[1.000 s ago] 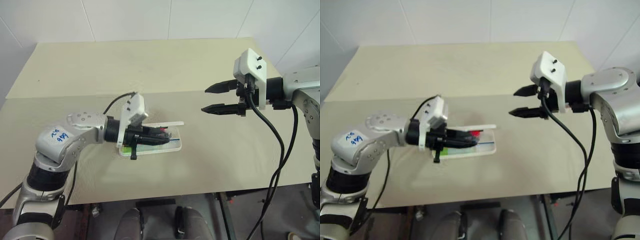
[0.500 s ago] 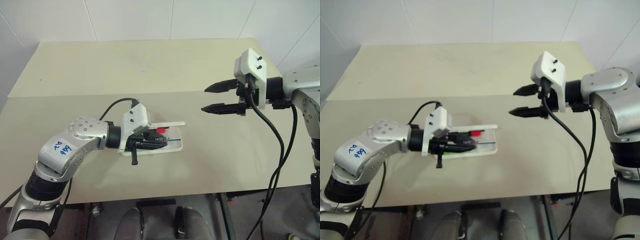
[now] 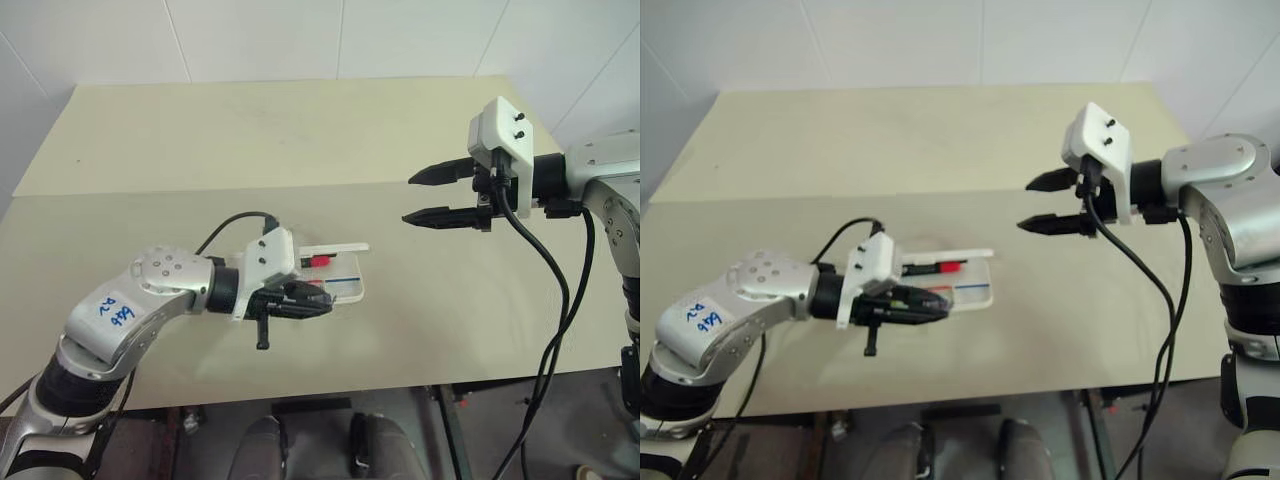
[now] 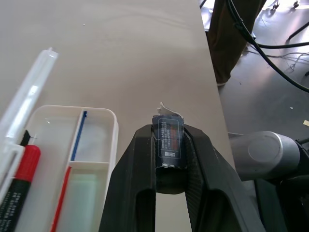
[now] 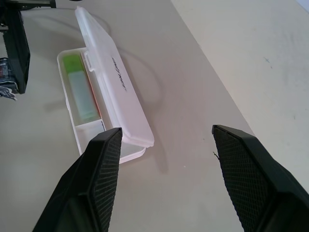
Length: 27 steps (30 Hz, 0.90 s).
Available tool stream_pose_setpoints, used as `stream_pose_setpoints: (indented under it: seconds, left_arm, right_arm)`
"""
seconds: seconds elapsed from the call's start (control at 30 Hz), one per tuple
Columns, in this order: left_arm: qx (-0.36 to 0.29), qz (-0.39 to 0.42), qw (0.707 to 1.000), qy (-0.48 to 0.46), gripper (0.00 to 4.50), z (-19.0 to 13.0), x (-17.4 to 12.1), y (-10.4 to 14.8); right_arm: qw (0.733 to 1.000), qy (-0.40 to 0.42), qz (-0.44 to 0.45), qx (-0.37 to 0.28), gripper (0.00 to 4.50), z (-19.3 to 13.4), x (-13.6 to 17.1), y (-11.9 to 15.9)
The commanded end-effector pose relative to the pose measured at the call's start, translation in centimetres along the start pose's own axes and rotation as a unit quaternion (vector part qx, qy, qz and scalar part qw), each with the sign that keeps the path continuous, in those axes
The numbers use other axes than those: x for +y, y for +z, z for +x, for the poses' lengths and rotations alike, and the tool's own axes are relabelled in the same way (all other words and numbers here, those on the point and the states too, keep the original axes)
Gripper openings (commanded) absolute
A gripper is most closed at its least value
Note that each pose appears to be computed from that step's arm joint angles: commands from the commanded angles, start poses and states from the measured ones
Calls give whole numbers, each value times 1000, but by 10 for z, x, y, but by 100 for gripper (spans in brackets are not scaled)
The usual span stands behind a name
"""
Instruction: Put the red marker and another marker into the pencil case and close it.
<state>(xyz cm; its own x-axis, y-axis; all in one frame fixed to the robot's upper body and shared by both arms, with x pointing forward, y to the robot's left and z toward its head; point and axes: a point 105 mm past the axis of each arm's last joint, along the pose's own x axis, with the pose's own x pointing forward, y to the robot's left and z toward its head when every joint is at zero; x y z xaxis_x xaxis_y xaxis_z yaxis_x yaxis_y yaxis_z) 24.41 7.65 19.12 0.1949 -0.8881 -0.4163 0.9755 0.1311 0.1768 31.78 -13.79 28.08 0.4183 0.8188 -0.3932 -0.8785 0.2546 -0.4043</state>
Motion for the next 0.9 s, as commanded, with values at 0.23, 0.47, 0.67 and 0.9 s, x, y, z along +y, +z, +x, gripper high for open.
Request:
stream_pose_setpoints:
  seconds: [0.23, 0.47, 0.67, 0.9]
  left_arm:
    - [4, -16, 998, 53, 41, -33, -2, 0]
    - [16, -61, 998, 14, 41, -45, -21, -15]
    - [49, -73, 996, 6, 41, -42, -31, -39]
    - [52, -27, 993, 103, 41, -24, 1, -56]
  right_arm:
    - [1000, 7, -20, -6, 315, -1, 2, 8]
    - [1000, 15, -20, -5, 315, 1, 2, 7]
    - [999, 25, -21, 0, 315, 1, 3, 6]
    - [999, 33, -21, 4, 315, 4, 4, 5]
